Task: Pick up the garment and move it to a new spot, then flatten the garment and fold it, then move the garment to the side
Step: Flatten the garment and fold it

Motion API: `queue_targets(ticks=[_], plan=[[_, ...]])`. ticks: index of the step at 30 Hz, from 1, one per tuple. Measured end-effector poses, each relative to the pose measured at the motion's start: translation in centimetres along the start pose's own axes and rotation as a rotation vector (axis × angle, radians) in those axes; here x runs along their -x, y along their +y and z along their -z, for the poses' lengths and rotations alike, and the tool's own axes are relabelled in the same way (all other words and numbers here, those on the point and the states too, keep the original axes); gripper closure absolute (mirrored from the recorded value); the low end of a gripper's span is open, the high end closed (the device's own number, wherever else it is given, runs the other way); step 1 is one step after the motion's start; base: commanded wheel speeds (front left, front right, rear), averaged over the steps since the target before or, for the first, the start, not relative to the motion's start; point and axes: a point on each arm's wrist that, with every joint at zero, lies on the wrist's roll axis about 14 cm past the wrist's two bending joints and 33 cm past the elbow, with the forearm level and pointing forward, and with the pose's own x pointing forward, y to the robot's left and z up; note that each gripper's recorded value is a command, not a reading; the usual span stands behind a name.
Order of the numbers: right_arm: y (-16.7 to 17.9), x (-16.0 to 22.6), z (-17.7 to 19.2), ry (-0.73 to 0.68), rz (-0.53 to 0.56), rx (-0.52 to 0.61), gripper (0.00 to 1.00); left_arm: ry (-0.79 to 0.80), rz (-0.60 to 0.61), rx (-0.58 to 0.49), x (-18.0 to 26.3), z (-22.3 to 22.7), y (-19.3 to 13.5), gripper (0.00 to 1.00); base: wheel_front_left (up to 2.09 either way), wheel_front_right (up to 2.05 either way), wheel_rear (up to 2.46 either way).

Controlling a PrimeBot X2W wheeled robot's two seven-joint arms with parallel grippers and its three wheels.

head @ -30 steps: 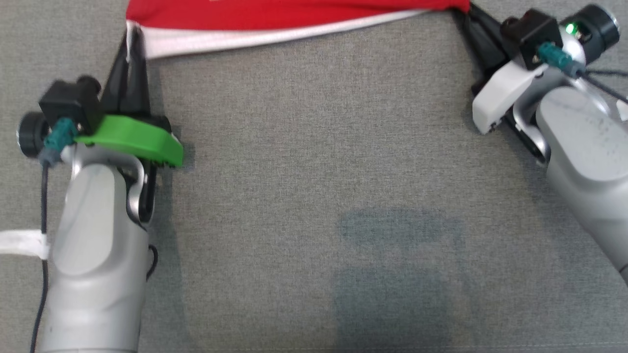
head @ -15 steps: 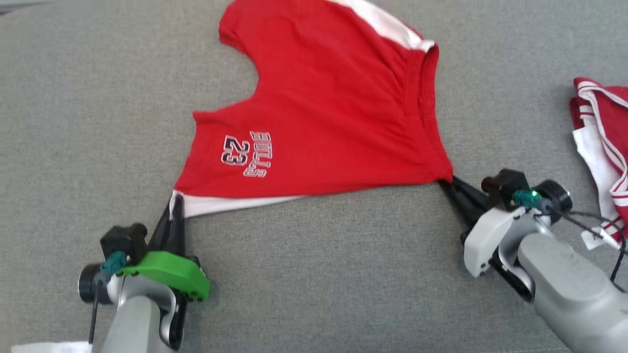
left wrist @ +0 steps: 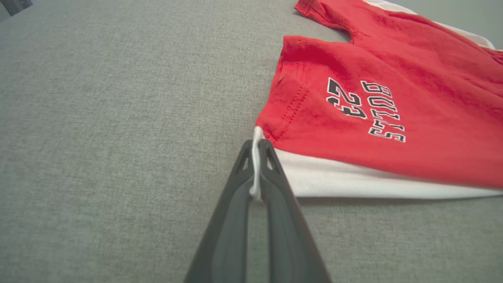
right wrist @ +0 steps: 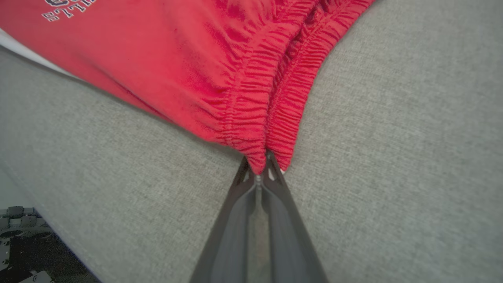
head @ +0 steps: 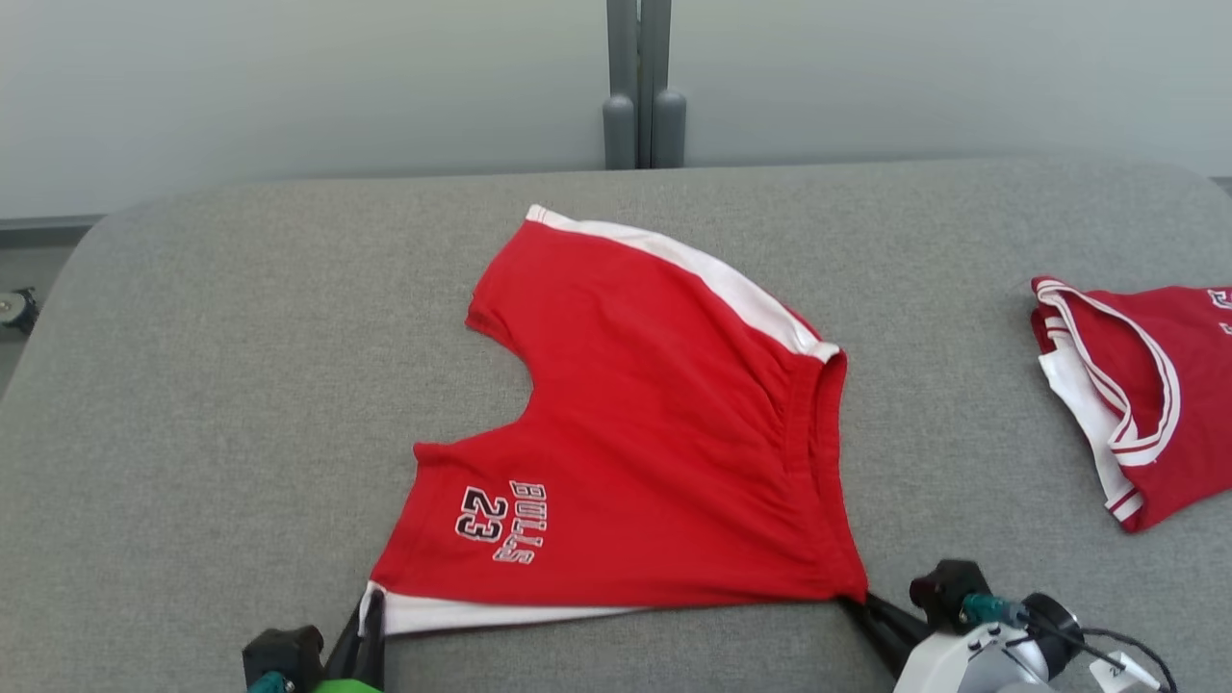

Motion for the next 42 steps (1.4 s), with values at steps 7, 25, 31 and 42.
queue_targets(ticks=[7, 25, 31, 42], plan=[[3.5, 2.8, 2.8, 0.052, -0.062, 0.018, 1.00, 0.018, 0.007, -0.005, 3.3, 1.9, -0.2, 1.00, 0.00, 0.00, 0.00], [-0.1, 1.9, -3.6, -0.137, 0.034, -0.048, 1.00, -0.145, 0.102, -0.122, 0.6, -4.6, -2.0, 1.00, 0.00, 0.00, 0.00], [-2.0, -0.1, -7.5, -0.233, 0.072, -0.101, 1.00, -0.223, 0.147, -0.191, -4.0, -9.8, -3.2, 1.00, 0.00, 0.00, 0.00], [-6.3, -3.4, -9.6, -0.278, 0.151, -0.187, 1.00, -0.242, 0.228, -0.285, -11.9, -13.8, -6.4, 1.00, 0.00, 0.00, 0.00]])
